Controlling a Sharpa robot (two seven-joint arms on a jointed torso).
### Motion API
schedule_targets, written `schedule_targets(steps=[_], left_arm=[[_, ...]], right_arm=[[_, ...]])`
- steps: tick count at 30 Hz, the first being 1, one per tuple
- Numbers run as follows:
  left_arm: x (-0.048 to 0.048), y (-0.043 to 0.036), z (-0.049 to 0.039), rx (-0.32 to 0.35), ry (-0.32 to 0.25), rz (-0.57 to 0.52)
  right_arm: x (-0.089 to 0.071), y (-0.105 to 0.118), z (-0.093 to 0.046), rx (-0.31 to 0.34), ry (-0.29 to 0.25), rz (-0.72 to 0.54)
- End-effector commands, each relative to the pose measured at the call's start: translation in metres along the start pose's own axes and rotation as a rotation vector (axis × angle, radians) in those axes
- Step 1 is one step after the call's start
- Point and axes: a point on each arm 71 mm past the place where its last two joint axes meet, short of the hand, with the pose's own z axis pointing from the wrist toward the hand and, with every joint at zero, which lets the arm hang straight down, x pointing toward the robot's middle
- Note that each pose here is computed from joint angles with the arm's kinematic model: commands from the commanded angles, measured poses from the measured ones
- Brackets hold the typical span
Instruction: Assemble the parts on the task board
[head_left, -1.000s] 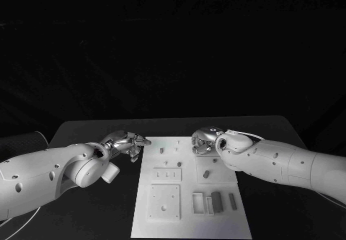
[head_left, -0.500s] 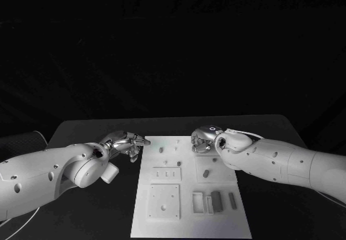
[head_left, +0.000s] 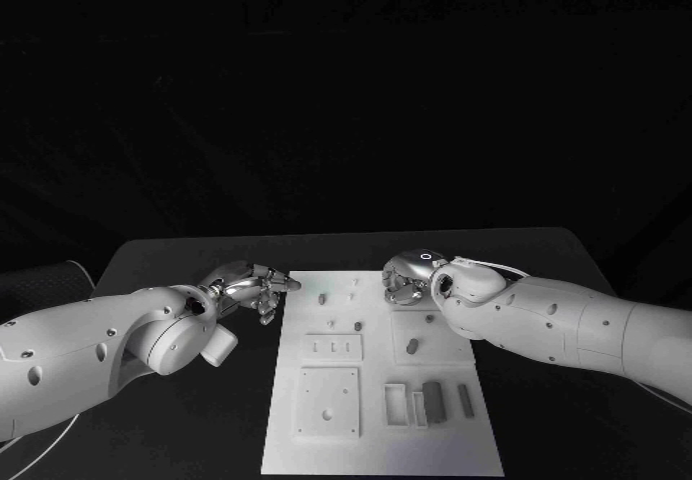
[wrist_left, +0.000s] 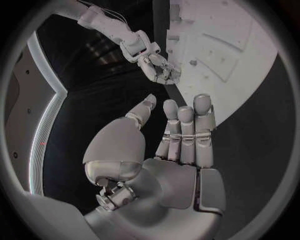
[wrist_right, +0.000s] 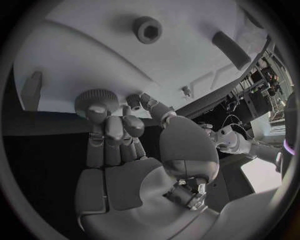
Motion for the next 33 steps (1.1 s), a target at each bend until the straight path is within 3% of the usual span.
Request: schedule_targets(steps=[1, 33], left_arm=[[0.0019, -0.0015, 0.0003, 0.005, 0.02, 0.0], [-0.0007, -0.0003, 0.0, 0.0, 0.011, 0.001]], right_arm=[[0.0108, -0.0029, -0.003, 0.017, 0.056, -0.021], [0.0105, -0.0009, -0.008, 0.014, 0.038, -0.021]])
